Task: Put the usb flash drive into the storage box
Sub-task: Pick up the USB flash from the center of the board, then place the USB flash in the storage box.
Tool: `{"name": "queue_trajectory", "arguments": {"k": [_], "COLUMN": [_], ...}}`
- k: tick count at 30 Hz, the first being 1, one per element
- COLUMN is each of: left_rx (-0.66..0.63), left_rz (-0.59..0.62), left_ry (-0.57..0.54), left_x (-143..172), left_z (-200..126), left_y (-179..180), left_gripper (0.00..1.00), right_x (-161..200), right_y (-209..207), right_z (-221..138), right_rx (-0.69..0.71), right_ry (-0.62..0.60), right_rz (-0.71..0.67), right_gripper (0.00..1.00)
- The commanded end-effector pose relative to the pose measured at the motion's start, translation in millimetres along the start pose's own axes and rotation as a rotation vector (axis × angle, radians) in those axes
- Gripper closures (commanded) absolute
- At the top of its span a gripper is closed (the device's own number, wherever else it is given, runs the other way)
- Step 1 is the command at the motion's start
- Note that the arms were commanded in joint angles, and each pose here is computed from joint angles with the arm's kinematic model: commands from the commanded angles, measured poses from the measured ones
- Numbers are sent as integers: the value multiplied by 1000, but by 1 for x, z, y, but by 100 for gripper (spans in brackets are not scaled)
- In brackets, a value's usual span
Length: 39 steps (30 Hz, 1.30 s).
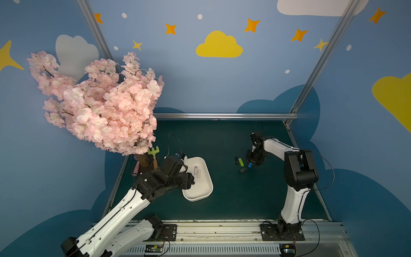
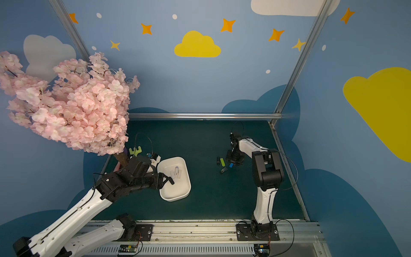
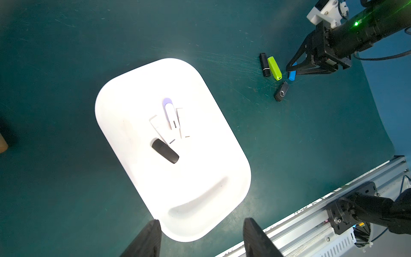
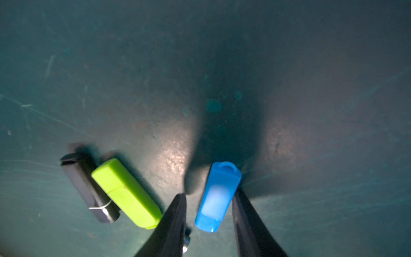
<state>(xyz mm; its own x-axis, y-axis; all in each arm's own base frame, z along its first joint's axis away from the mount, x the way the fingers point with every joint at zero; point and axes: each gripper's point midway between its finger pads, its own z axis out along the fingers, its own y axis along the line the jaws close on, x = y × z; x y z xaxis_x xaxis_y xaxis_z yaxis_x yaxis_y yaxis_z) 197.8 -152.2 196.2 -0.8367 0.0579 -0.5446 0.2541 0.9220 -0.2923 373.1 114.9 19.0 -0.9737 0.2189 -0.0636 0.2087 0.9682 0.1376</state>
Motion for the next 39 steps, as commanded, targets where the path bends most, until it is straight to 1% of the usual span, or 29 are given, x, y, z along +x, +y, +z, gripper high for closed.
{"name": "queue_trajectory", "arguments": {"k": [1,5,9,15,18,20,24,28,32,36,39], "left_rx": [-21,-25,-31,-38,-45,-51,-138,-145,-132,-125,-129], "left_rz": [9,12,12,14,11,10,-10,-14,-16,-19,-20], "left_ry": [-1,-3,-6,-8,-11,-15,-6,21,9,-10,-9], "left_x": [5,5,5,5,5,5,5,6,5,3,3], "left_z": [-2,-3,-4,-4,-4,-5,-1,4,2,-1,0], "left_y": [5,6,7,8,9,10,25,25,24,24,25], "left_gripper": [37,37,37,37,37,37,35,35,35,35,35], "right_x": [10,13,12,12,9,8,13,32,65,101,124], "right_y": [-1,0,2,5,10,19,37,75,125,180,211], "right_z": [13,17,16,10,-1,-13,-44,-78,-106,-119,-117], "right_rx": [17,14,10,15,4,-34,-96,-213,-344,-513,-543], "right_ry": [72,93,89,69,22,-27,-115,-184,-241,-217,-203], "right_rz": [9,6,-1,-27,-66,-111,-201,-305,-417,-486,-539], "right_gripper": [66,72,78,85,86,86,88,88,88,88,88]}}
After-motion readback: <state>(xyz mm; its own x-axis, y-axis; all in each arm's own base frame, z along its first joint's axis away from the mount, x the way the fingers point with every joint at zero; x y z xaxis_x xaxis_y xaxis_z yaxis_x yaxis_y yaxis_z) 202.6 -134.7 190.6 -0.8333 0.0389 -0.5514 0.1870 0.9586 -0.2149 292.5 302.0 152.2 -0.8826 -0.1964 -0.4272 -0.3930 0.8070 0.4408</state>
